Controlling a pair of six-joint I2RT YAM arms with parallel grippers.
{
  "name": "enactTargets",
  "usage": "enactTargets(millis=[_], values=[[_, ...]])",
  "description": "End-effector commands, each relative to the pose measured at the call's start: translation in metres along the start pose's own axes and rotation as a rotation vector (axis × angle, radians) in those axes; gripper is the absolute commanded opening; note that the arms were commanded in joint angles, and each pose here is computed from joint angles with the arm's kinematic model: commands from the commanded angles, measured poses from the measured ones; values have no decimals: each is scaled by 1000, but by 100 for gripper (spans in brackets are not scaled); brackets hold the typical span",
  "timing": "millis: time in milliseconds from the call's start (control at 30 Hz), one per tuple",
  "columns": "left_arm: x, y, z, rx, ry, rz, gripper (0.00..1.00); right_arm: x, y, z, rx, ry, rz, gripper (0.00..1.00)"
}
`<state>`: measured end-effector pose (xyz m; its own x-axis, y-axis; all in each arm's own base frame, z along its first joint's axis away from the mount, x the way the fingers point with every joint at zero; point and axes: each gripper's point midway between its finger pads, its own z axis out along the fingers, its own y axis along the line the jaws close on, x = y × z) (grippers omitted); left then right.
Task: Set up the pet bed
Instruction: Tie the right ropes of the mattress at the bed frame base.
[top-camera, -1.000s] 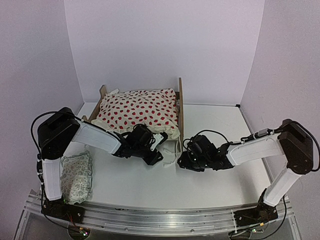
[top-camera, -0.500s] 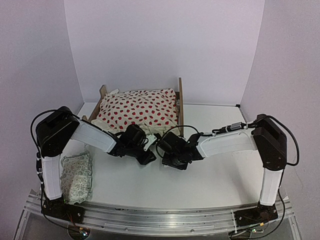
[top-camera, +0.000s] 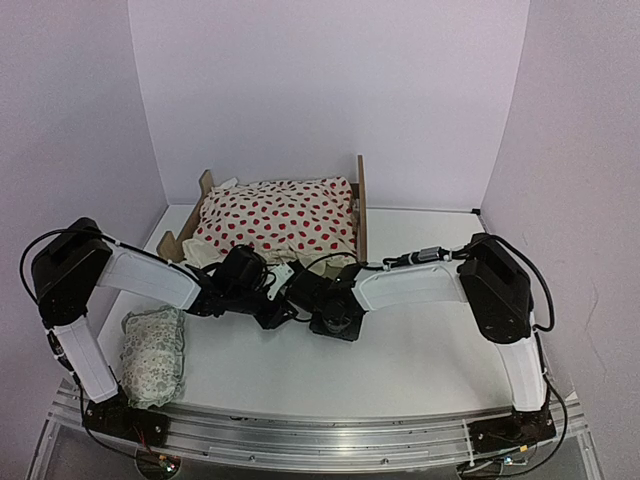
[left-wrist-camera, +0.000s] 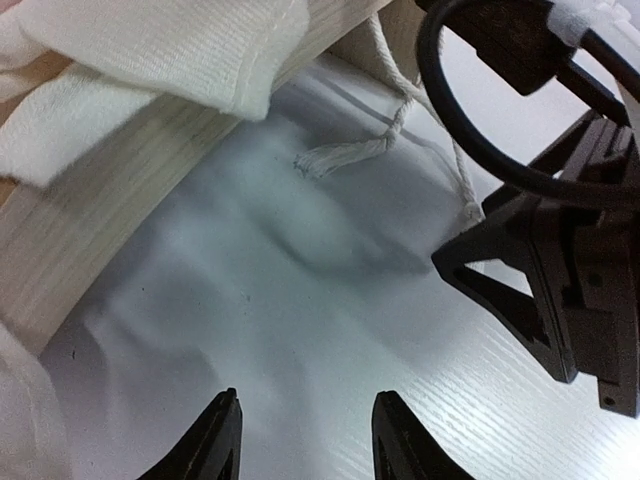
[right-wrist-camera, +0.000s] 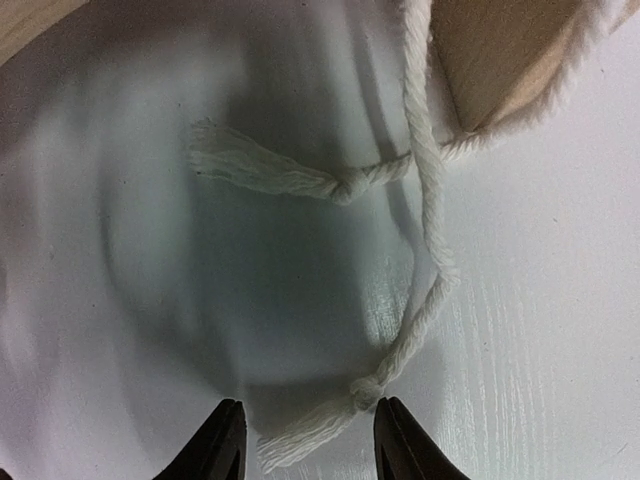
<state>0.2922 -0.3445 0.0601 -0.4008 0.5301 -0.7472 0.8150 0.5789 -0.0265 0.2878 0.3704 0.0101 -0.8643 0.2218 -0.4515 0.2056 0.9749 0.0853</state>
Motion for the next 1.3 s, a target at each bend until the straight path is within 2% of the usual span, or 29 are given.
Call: enactTargets(millis=[0, 100, 167, 233, 267, 500, 667, 833, 1267], values=[[-17, -2, -17, 15, -74, -25, 46, -1, -10, 4, 103, 1, -53, 42], [-17, -3, -22, 17, -79, -25, 45, 8, -14, 7, 149, 54, -76, 28], [-16, -4, -23, 18, -85, -23, 45, 16, -20, 10, 177, 86, -91, 12], [-17, -5, -24, 24, -90, -18, 45, 19, -24, 11, 191, 101, -100, 2], [-17, -6, -24, 29, -94, -15, 45, 19, -25, 9, 191, 102, -106, 0], [-20, -23, -16, 131, -128, 63, 43, 0, -29, -30, 111, 90, -238, 0], [-28, -44, -6, 250, -211, 178, 43, 7, -29, -35, -59, 192, -241, 0], [-32, -51, 15, 317, -208, 205, 43, -1, -17, -42, -210, 213, -252, 0], [-50, -31, 61, 225, -250, 203, 47, -11, -21, -60, -390, 179, -253, 0]])
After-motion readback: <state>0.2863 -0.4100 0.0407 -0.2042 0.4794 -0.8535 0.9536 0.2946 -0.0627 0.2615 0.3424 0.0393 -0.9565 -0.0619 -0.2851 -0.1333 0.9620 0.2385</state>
